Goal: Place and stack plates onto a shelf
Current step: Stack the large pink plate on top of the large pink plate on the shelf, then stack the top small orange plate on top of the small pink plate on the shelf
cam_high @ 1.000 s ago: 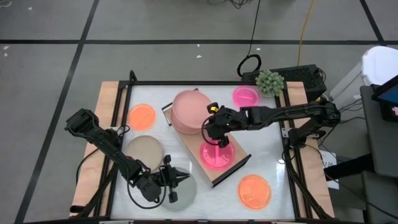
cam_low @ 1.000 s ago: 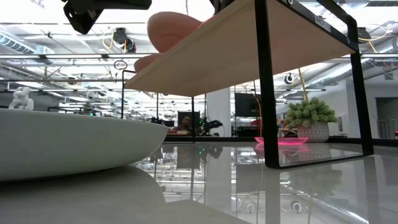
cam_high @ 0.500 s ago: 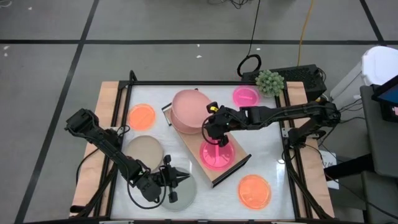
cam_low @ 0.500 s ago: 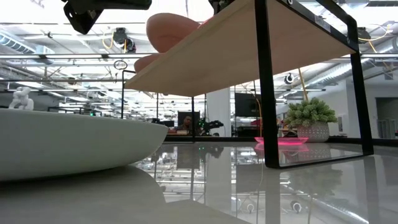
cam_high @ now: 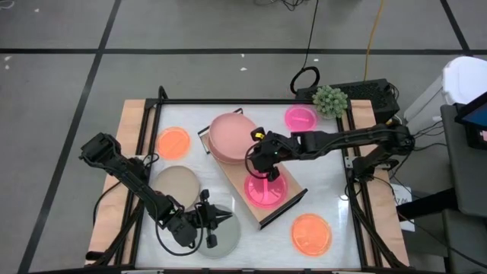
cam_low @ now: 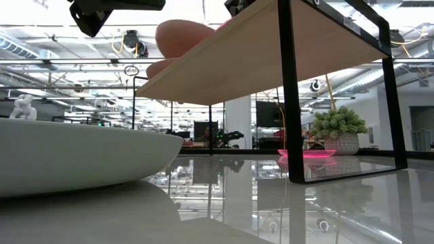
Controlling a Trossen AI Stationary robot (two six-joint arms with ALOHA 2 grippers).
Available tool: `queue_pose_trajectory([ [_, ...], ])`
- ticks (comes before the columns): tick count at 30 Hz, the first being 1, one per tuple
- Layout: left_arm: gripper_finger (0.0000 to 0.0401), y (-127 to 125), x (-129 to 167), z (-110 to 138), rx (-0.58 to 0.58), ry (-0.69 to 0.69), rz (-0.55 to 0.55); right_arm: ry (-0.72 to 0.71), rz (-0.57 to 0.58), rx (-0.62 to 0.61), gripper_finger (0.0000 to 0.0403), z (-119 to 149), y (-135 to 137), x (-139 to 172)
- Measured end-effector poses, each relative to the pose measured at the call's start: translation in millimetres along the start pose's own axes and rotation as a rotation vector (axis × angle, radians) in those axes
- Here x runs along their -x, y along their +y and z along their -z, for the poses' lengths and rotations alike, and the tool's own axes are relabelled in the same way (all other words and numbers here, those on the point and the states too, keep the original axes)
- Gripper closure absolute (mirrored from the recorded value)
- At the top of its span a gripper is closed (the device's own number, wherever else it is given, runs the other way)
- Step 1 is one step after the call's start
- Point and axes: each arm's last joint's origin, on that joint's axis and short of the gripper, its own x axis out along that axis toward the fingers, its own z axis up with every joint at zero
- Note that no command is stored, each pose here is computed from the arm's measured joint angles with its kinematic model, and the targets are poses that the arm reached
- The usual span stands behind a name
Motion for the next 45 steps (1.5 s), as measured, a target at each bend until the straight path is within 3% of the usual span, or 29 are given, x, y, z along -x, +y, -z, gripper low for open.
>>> queue_pose_trajectory([
  [12, 0.0368, 0, 0, 0, 0.000, 0.000, 0.000, -0.001, 0.006, -0.012, 0.0336, 0, 0, 0],
  [23, 0.0368, 0, 0, 0, -0.001, 0.001, 0.000, 0.001, 0.016, -0.014, 0.0328, -8, 10, 4],
  [30, 0.0368, 0, 0, 0, -0.003, 0.003, -0.002, -0.034, 0.053, -0.012, 0.0328, -21, 20, 30],
  [36, 0.0368, 1, 0, 2, 0.002, 0.015, -0.008, -0.075, 0.005, -0.107, 0.0328, -28, 34, 61],
  [41, 0.0368, 1, 0, 2, 0.006, 0.025, 0.007, -0.029, -0.060, -0.190, 0.0328, -27, 49, 78],
  [45, 0.0368, 0, 0, 2, 0.006, 0.029, 0.014, 0.019, -0.045, -0.238, 0.0328, -26, 62, 91],
])
